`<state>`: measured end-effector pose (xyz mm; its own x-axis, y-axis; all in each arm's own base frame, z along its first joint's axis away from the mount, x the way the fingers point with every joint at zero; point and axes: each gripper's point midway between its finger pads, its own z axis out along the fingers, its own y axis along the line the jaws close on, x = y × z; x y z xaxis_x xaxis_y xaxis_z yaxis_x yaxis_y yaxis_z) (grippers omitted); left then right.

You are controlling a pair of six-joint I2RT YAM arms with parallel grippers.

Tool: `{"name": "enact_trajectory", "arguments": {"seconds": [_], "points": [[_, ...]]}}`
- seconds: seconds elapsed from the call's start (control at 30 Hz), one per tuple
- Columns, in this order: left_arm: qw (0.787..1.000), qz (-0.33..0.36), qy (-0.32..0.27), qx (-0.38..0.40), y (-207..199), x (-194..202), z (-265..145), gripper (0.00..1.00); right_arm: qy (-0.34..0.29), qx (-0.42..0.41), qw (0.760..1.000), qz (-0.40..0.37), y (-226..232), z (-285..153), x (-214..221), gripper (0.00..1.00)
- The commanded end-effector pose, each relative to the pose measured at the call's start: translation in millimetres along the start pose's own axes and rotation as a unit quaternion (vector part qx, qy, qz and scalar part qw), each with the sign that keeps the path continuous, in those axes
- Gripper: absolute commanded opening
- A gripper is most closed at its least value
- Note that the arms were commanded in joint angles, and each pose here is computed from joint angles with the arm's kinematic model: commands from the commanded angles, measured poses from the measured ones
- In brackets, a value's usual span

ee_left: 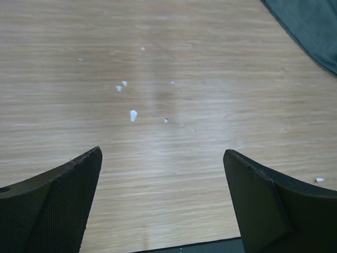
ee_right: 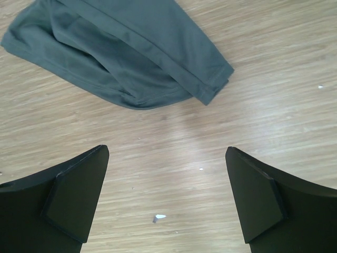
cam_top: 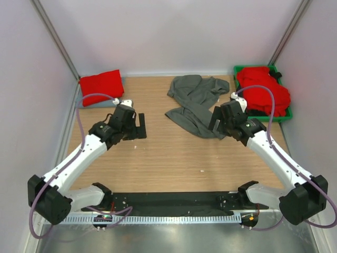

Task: Fold and stack the t-shirts
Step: Move the tshirt to the center of the board

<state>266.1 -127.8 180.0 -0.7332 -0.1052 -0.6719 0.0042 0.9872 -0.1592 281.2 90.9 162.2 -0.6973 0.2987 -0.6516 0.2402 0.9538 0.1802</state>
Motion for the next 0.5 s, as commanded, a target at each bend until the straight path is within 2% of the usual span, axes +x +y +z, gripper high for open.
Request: {"name": "enact_trajectory", "arguments": {"seconds": [0.0,0.13,0.17,0.2,0.27,0.3,0.37,0.4,0.47], "points": [[0.996,-0.049,-0.010,0.078,-45,-7,23,0.97,0.008,-0.033,0.999,0.007,16,9,4,1.00],[0.995,-0.048,-0.004,0.092,-69,-18,55,0.89,0.010,-0.049,0.999,0.007,17,10,12,1.00],[0.994,-0.044,-0.020,0.098,-77,-34,58,0.84,0.011,-0.049,0.999,0.007,16,11,14,1.00],[0.995,-0.037,-0.005,0.088,-80,-29,77,0.81,0.016,-0.054,0.998,0.006,18,11,16,1.00],[0.995,-0.032,-0.015,0.098,-94,-46,92,0.76,0.025,-0.054,0.998,0.004,17,14,22,1.00],[0.996,-0.022,0.005,0.090,-97,-37,113,0.75,0.028,-0.058,0.998,0.004,18,15,24,1.00],[0.995,-0.021,0.010,0.093,-108,-46,129,0.74,0.025,-0.043,0.999,0.002,12,20,25,1.00],[0.995,-0.021,0.033,0.092,-112,-36,143,0.74,0.026,-0.033,0.999,0.000,9,23,26,1.00],[0.993,-0.031,0.038,0.106,-121,-38,146,0.73,0.020,0.002,1.000,0.003,-2,31,24,1.00]]}}
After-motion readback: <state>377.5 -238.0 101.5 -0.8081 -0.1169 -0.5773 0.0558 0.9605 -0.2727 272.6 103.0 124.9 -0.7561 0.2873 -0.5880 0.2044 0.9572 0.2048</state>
